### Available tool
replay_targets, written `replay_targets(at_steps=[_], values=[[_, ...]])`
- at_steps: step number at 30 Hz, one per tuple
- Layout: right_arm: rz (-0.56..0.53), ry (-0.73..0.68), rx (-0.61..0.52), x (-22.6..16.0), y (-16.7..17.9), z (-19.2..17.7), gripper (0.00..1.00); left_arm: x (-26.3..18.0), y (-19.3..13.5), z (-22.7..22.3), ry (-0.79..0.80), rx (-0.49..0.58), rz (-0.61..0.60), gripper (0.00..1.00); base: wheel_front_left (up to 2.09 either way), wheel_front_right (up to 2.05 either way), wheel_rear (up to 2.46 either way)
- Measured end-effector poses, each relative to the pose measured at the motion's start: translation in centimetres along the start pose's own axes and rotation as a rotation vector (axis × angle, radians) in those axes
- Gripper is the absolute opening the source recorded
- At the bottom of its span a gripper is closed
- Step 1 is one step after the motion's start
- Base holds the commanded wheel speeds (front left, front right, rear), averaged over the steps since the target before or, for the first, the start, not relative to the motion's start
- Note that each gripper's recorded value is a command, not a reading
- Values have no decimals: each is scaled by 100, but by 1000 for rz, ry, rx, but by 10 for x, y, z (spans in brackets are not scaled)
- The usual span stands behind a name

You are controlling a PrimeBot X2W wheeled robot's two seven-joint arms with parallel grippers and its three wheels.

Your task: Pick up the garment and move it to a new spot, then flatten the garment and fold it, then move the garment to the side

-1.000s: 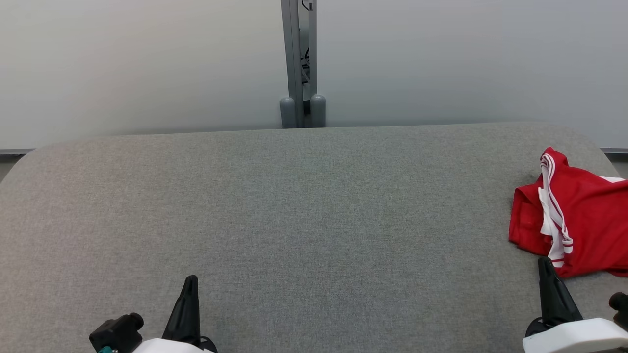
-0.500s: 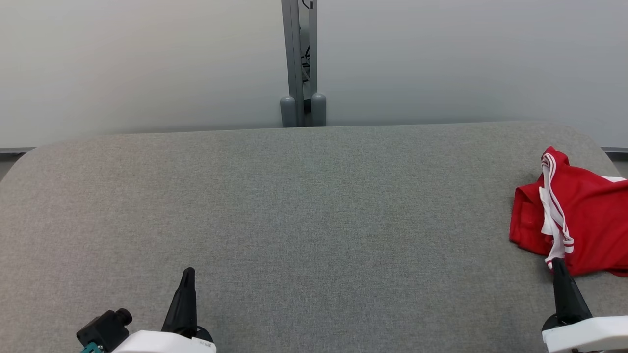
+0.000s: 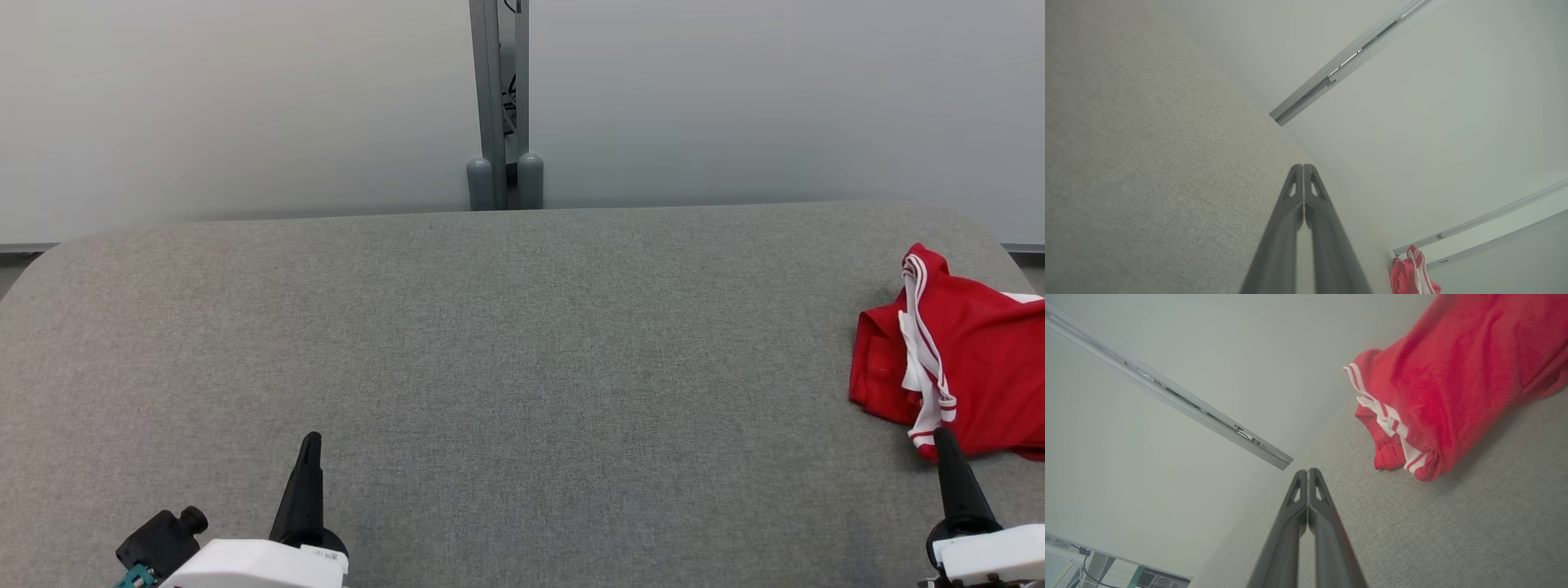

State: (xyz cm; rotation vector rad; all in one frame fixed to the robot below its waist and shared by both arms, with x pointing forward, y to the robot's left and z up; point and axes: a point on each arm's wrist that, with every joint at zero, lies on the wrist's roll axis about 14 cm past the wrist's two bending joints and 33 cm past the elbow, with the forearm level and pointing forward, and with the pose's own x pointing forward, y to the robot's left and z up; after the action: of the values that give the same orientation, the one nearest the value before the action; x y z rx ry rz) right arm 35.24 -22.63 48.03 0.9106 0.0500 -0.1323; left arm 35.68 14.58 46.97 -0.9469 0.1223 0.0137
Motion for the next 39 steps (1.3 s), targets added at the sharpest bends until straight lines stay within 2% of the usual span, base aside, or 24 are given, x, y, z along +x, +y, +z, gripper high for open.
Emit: replay_targets(at_steps=[39], values=[[29, 7, 399, 3, -1, 16, 0, 11, -14, 11, -6, -370, -47, 0, 0, 0, 0]])
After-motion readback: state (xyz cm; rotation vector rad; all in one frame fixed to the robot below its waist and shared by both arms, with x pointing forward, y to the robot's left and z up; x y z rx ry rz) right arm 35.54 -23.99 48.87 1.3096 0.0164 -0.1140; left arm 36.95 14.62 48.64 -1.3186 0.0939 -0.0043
